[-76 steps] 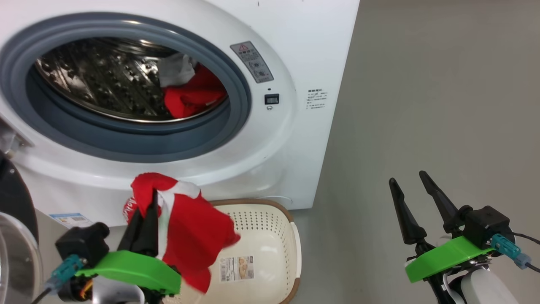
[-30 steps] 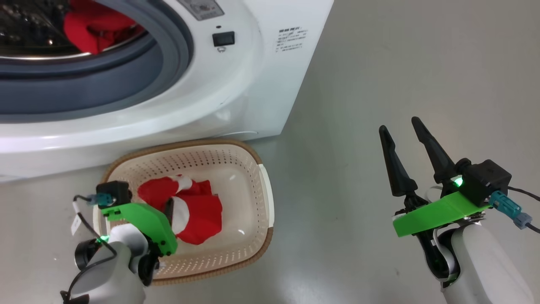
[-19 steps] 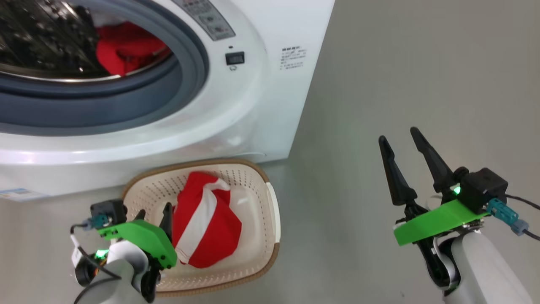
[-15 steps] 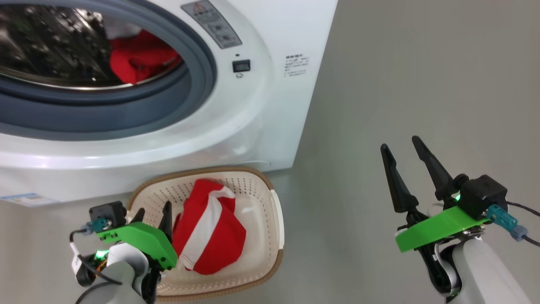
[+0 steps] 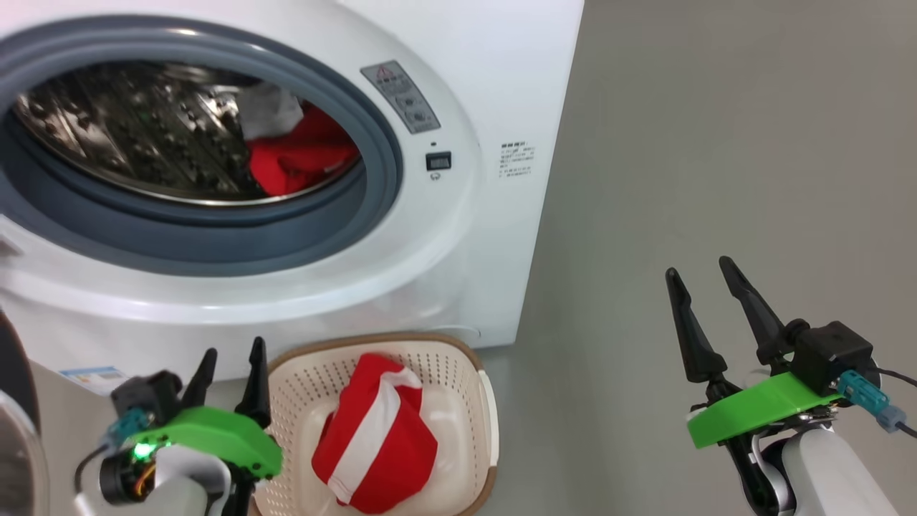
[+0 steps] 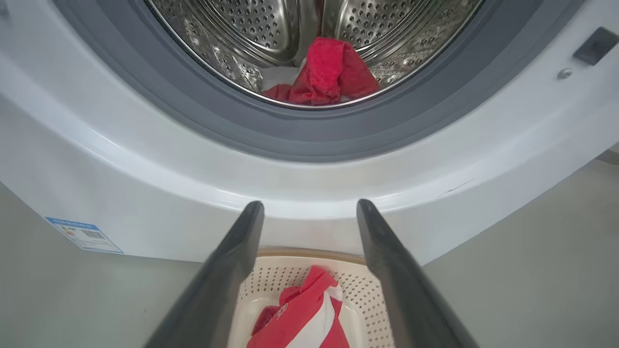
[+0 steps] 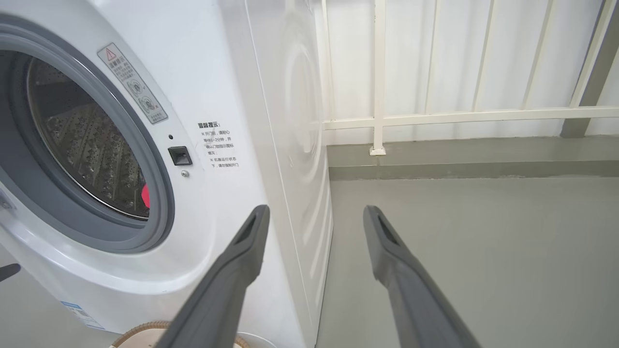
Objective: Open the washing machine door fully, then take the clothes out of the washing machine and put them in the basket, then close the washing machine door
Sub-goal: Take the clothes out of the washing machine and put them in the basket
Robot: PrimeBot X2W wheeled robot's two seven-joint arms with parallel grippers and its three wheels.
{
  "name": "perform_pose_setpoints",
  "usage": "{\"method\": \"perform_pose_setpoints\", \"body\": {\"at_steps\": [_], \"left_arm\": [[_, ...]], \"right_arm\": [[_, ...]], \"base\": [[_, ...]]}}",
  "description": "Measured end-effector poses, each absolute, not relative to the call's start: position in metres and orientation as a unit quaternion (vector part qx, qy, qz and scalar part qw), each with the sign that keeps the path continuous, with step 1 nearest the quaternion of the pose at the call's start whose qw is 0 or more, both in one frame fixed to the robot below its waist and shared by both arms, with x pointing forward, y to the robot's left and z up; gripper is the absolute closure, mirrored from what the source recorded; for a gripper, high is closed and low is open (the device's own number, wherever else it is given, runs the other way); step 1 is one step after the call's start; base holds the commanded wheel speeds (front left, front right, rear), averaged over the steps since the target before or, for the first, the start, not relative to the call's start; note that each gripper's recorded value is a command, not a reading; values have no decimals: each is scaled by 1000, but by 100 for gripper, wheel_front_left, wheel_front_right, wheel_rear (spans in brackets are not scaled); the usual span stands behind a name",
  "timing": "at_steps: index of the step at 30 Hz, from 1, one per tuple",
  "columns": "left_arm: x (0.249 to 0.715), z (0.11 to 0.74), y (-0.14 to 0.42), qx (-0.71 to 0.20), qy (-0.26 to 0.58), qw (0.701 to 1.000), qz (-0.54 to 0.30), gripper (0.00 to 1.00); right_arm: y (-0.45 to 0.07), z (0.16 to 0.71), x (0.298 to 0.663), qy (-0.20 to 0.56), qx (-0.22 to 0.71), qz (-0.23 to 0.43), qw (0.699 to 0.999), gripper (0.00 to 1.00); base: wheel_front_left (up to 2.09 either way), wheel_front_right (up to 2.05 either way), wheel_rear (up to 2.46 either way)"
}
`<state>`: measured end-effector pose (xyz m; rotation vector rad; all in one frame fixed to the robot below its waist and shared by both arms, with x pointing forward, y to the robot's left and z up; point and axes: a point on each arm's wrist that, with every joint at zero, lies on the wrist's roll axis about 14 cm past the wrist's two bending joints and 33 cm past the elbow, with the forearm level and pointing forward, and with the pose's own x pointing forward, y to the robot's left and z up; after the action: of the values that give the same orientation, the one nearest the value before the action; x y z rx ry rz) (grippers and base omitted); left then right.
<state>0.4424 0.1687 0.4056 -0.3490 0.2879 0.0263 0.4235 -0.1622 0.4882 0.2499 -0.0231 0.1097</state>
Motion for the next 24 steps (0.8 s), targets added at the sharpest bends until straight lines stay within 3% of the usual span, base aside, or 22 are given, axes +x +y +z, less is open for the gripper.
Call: {"method": "perform_pose_setpoints", "body": {"at_steps": [11, 24], "left_arm": [[409, 467, 182, -171, 30, 985, 13, 0], [359, 488, 181, -129, -8, 992, 10, 0]], "right_arm": [[-166, 502, 399, -29, 116, 50, 991, 0], [-174, 516, 372, -51, 123, 35, 990, 0]], "base": [[0, 0, 0], [0, 0, 0]]}}
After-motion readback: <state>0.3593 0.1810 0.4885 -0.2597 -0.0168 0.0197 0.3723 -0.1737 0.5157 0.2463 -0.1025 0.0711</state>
